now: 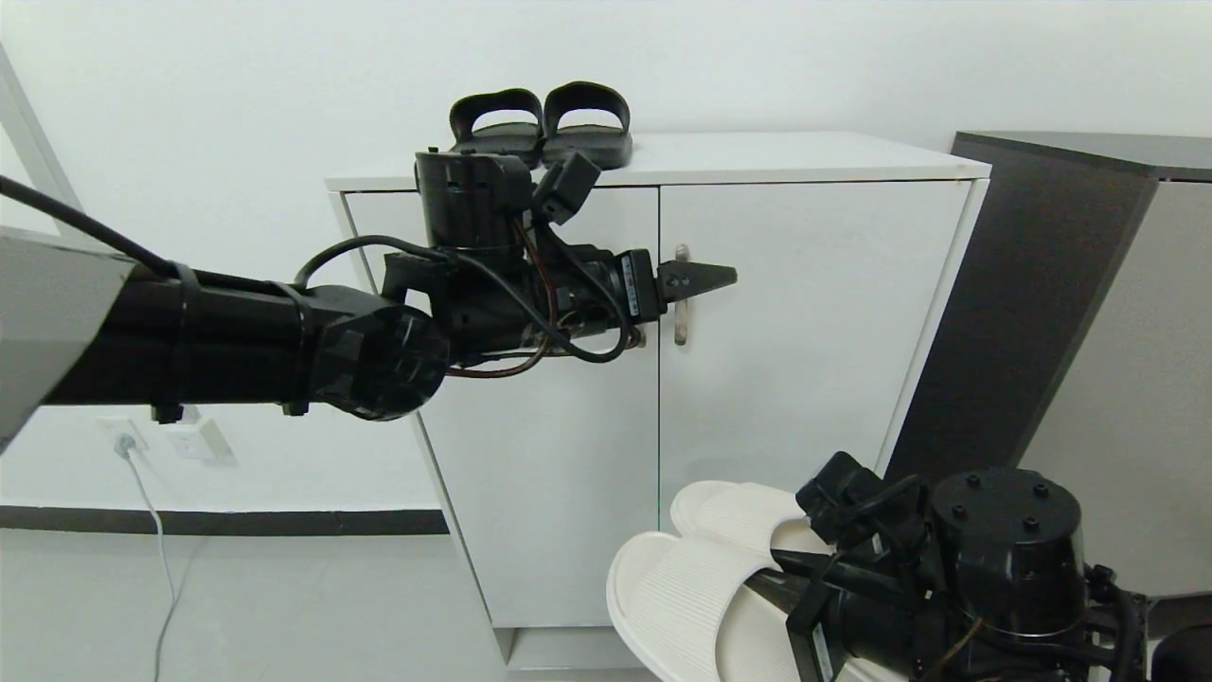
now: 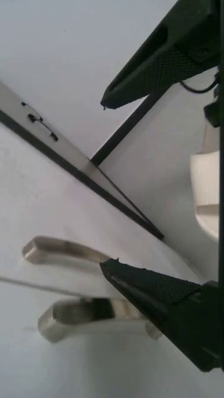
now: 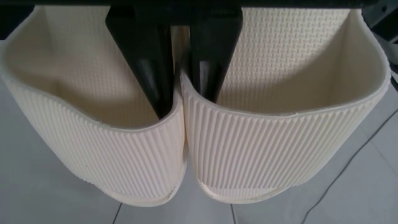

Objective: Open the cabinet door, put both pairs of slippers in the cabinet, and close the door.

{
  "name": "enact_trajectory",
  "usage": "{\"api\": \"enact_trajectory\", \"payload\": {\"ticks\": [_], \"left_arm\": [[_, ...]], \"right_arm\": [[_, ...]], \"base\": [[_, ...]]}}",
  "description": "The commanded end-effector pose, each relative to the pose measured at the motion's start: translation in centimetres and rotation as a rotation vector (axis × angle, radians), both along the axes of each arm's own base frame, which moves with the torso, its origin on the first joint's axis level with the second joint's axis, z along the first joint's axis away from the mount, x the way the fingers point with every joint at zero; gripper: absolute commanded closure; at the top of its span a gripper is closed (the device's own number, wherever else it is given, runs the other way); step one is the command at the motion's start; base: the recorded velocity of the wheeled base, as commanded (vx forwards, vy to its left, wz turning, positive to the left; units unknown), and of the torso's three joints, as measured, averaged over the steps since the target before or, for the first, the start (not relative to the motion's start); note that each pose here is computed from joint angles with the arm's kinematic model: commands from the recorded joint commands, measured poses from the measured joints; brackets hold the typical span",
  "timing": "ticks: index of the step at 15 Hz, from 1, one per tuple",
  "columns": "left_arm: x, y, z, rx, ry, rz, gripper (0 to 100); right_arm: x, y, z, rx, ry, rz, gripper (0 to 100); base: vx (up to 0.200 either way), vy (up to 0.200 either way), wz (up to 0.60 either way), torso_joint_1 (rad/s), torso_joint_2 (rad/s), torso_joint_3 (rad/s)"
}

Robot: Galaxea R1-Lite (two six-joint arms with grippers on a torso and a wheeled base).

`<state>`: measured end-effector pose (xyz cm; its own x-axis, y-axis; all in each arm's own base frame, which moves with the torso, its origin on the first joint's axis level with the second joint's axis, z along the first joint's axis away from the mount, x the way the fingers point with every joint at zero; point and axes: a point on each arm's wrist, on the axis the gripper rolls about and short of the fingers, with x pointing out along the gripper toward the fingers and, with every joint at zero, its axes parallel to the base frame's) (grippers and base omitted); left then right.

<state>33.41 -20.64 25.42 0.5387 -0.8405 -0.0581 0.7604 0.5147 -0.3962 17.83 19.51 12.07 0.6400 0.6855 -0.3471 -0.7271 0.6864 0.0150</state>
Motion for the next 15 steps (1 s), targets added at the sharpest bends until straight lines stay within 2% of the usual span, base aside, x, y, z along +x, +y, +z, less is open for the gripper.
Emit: {"api": "enact_trajectory", "payload": {"ticks": [1,5,10,11,15], "left_arm": [[0.9,-0.4,-0.3,0.0,-0.002,0.021,0],[2.2,-1.1,-0.8,0.001,-0.006,0.07,0],[2.9,-1.6,-1.2,0.002,-0.008,0.07,0],[2.8,-1.6,-1.2,0.002,-0.004,0.07,100],[2.0,-1.1,-1.3,0.012,0.008,0.07,100]], "right_arm": [[0.0,0.0,0.0,-0.001,0.001,0.0,100],[0.0,0.0,-0.1,-0.002,0.002,0.0,100],[0.1,0.1,-0.2,-0.004,0.004,0.0,100],[0.1,0.1,-0.2,-0.004,0.004,0.0,100],[-0.2,0.0,-0.5,-0.009,0.022,0.031,100]], "base": [[0.0,0.0,0.0,0.0,0.0,0.0],[0.0,0.0,0.0,0.0,0.0,0.0],[0.0,0.0,0.0,0.0,0.0,0.0],[0.0,0.0,0.0,0.0,0.0,0.0],[0.0,0.0,0.0,0.0,0.0,0.0]]}}
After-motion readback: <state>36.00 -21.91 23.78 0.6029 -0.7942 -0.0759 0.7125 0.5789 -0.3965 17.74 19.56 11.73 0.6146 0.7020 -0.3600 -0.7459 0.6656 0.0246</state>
